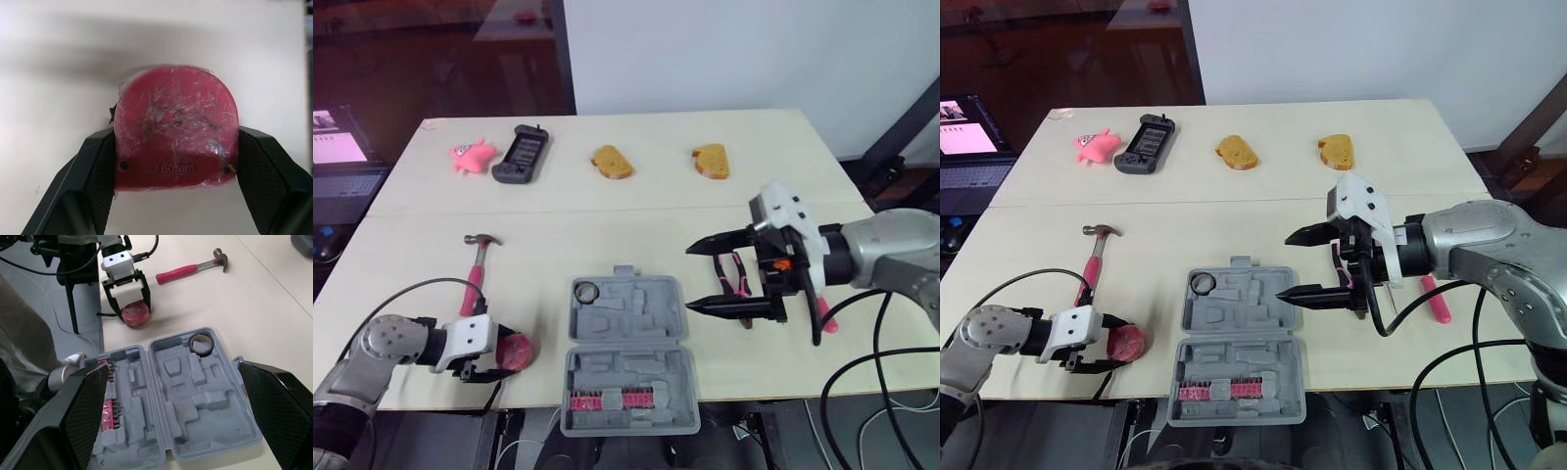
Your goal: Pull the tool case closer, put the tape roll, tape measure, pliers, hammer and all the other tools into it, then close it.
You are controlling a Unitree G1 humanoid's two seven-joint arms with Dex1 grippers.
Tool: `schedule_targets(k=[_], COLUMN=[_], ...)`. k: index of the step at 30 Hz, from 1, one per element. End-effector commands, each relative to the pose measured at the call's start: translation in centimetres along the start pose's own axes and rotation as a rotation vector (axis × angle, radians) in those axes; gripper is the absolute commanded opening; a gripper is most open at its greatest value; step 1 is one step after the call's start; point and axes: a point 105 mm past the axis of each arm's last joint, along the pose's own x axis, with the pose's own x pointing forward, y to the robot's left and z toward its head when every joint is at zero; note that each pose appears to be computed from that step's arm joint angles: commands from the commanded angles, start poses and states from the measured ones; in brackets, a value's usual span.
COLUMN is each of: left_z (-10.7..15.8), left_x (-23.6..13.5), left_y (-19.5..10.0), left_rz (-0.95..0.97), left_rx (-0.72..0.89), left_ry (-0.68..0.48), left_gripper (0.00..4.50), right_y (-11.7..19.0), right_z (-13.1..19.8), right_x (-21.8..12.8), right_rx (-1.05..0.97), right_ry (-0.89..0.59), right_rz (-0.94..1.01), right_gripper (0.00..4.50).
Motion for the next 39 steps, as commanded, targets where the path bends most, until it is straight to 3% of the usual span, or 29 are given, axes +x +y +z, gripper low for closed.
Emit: schedule_targets(k=[1,6,11,13,18,22,28,39], left_z=[3.2,8.7,12.1,12.8,13.8,14.4,15.3,16.5], left_x=[-2.1,-2.7,-1.7,-1.2,0.0,0.7,1.4,2.7], left_y=[2.4,2.7,4.1,4.2,4.4,4.4,4.1,3.4], left_rz=[0.054,-0.061,-0.04,-0.047,-0.085,-0.088,-0.108,-0.126], left_rx=[0.062,0.045,0.16,0.177,0.199,0.222,0.216,0.223], left_ry=[-0.053,-0.19,-0.23,-0.244,-0.263,-0.281,-0.322,-0.352], left_gripper=[2.95,2.95,2.95,2.95,2.95,2.95,2.95,2.95], right_y=[-0.2,-2.8,-1.3,-0.5,-2.7,-2.7,-2.5,-0.5], right_z=[1.4,0.7,-0.5,-0.4,-1.2,-0.4,0.0,-1.1], right_x=[-0.3,0.6,1.3,1.6,4.7,6.9,9.9,12.2], right_rx=[-0.01,-0.008,0.307,0.411,0.713,0.912,1.04,1.116], right_ry=[-0.076,-0.037,-0.004,0.007,-0.041,-0.156,-0.264,-0.243], right_rz=[-0.021,-0.255,-0.104,0.007,0.05,0.095,0.114,0.131], right_gripper=[4.5,4.5,4.5,4.5,4.5,4.5,4.5,4.5])
